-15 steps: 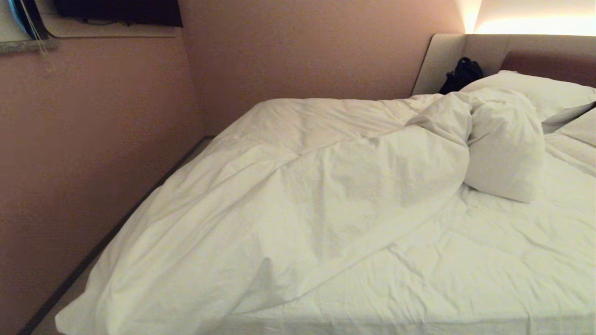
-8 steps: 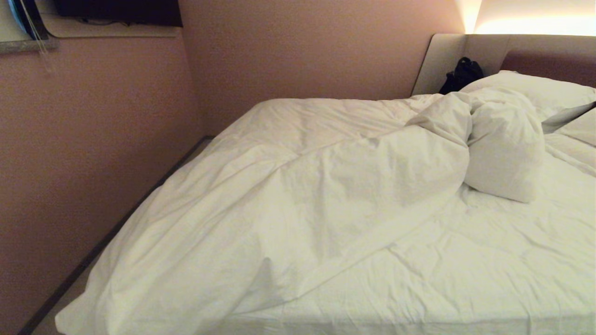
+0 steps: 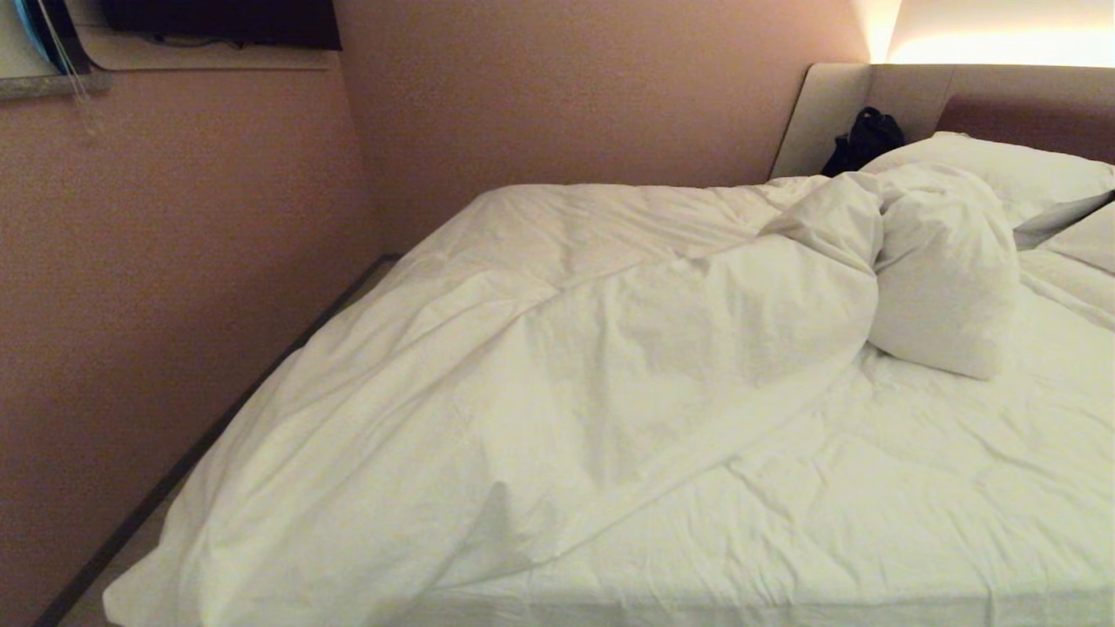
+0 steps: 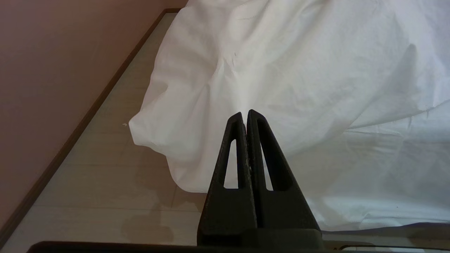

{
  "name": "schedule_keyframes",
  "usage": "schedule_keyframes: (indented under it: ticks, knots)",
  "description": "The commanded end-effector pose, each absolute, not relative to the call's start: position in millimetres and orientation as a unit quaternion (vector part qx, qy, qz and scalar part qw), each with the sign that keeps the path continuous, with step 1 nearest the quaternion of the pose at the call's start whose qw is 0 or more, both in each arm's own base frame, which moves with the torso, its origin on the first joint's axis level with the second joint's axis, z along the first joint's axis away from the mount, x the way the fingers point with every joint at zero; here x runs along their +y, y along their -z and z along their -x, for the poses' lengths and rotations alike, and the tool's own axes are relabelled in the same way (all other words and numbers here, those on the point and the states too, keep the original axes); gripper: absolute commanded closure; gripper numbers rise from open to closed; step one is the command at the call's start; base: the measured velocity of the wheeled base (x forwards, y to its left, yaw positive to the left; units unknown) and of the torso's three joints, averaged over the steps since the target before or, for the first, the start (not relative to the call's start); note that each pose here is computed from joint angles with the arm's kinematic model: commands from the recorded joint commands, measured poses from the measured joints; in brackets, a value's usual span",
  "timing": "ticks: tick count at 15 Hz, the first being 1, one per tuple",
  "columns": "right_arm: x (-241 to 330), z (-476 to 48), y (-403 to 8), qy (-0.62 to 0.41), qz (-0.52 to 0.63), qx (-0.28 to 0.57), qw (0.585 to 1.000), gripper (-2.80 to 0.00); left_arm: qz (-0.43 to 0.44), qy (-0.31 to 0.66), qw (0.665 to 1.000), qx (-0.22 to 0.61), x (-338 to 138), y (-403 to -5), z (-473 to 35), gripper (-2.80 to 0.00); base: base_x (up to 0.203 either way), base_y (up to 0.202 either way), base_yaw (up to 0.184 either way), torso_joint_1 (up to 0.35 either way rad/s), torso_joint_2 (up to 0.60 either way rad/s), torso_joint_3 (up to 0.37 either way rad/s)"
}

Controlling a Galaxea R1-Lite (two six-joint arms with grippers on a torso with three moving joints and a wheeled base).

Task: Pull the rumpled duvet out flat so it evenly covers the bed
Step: Hold the folded corner of the quilt

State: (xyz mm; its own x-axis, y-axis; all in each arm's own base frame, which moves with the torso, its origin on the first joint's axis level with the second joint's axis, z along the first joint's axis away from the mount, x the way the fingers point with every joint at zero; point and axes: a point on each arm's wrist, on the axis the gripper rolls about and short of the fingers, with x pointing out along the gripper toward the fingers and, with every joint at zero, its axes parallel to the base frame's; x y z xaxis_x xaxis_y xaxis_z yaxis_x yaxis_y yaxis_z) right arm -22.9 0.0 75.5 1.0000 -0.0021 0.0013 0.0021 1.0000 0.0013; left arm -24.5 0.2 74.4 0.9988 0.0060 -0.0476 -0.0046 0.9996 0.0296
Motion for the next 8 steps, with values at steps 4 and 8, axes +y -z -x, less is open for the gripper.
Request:
schedule_keyframes:
  ticks: [4,8]
  knots:
    - [0.0,22.8,-75.5,0.001,-0.001,0.0,1.0,0.0,-0.014,-0.003,1.0,0.024,0.2,-74.3,24.6,0.0,0.0,0.0,0.0,0.0,0.0,0.0]
    - [0.0,22.8,-75.5,0.001,-0.001,0.0,1.0,0.0,-0.014,-0.003,1.0,0.024,0.2,-74.3,24.6,0.0,0.0,0.0,0.0,0.0,0.0,0.0]
